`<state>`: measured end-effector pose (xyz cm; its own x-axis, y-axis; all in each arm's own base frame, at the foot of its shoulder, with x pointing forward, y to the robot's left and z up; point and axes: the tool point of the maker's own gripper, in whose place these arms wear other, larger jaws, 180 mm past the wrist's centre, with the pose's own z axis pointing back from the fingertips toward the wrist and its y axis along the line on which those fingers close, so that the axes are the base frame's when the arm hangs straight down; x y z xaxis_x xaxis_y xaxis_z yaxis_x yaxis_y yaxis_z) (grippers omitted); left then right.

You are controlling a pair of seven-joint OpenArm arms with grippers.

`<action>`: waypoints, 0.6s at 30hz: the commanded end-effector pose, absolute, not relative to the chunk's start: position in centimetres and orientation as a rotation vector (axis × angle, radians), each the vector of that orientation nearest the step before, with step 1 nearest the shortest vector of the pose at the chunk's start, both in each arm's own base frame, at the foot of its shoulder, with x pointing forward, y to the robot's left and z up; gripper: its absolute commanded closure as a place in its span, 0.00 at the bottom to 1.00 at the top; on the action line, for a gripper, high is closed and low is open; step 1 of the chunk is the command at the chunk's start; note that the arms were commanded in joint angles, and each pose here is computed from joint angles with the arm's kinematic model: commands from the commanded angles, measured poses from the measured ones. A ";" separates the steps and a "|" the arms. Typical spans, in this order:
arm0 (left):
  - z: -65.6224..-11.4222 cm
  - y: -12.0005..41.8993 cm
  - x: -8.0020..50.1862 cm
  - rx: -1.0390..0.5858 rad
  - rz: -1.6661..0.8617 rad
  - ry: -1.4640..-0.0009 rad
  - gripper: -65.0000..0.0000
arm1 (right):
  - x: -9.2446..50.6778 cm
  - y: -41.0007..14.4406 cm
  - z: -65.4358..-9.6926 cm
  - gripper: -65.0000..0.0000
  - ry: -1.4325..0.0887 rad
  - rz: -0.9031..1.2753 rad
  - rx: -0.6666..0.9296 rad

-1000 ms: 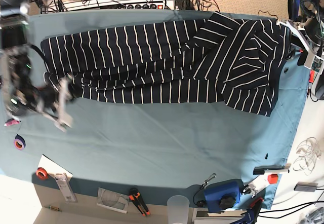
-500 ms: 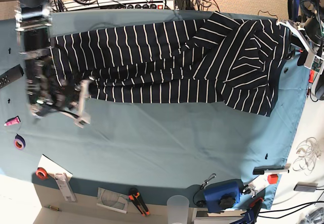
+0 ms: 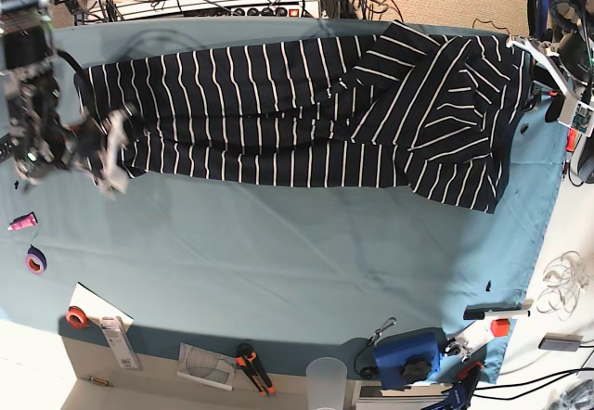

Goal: Layout the t-shirt on the table in an organized manner, then fold the t-shirt properly
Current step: 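Lower the right gripper to the strip's end and tug it outward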

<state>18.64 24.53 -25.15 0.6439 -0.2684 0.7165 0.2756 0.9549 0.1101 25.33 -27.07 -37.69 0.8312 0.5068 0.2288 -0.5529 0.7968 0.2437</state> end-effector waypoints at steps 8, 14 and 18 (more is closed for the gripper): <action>-24.4 24.5 19.0 0.001 -0.325 -0.841 0.63 | 26.1 -29.7 -32.7 0.72 -0.233 0.567 0.353; -24.3 24.5 19.0 -0.001 -0.325 -0.850 0.63 | 27.2 -31.8 -30.8 0.72 -0.253 0.570 0.281; -24.3 24.5 19.0 -0.001 -0.325 -0.848 0.63 | 29.1 -31.6 -31.2 0.72 -0.275 0.605 0.198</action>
